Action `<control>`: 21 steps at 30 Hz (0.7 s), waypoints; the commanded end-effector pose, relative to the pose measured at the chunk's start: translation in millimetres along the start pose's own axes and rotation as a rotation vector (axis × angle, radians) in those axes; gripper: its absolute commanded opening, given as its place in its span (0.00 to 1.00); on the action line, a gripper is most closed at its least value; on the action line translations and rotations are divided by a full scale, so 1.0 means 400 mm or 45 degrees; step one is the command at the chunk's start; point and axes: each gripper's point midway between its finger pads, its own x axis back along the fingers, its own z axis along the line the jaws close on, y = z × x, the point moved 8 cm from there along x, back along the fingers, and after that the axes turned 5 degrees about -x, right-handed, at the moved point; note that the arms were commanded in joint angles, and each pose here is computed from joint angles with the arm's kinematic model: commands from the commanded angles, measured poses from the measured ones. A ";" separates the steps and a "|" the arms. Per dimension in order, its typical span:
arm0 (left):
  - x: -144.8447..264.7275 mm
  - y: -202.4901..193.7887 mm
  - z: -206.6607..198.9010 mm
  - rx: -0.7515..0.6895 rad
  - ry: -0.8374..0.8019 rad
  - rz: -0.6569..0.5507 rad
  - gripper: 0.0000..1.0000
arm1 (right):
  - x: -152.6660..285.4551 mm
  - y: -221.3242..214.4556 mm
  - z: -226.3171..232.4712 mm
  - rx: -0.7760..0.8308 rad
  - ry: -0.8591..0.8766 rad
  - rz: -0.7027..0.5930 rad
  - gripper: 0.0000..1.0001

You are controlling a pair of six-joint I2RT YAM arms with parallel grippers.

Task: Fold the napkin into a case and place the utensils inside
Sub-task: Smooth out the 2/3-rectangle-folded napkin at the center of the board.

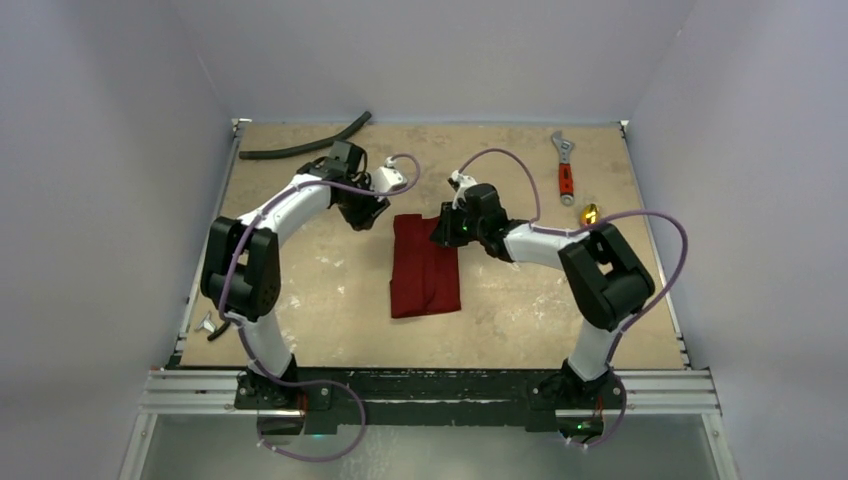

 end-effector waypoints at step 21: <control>-0.019 0.199 -0.217 0.285 0.005 -0.055 0.37 | 0.063 -0.032 -0.056 -0.148 0.000 -0.131 0.13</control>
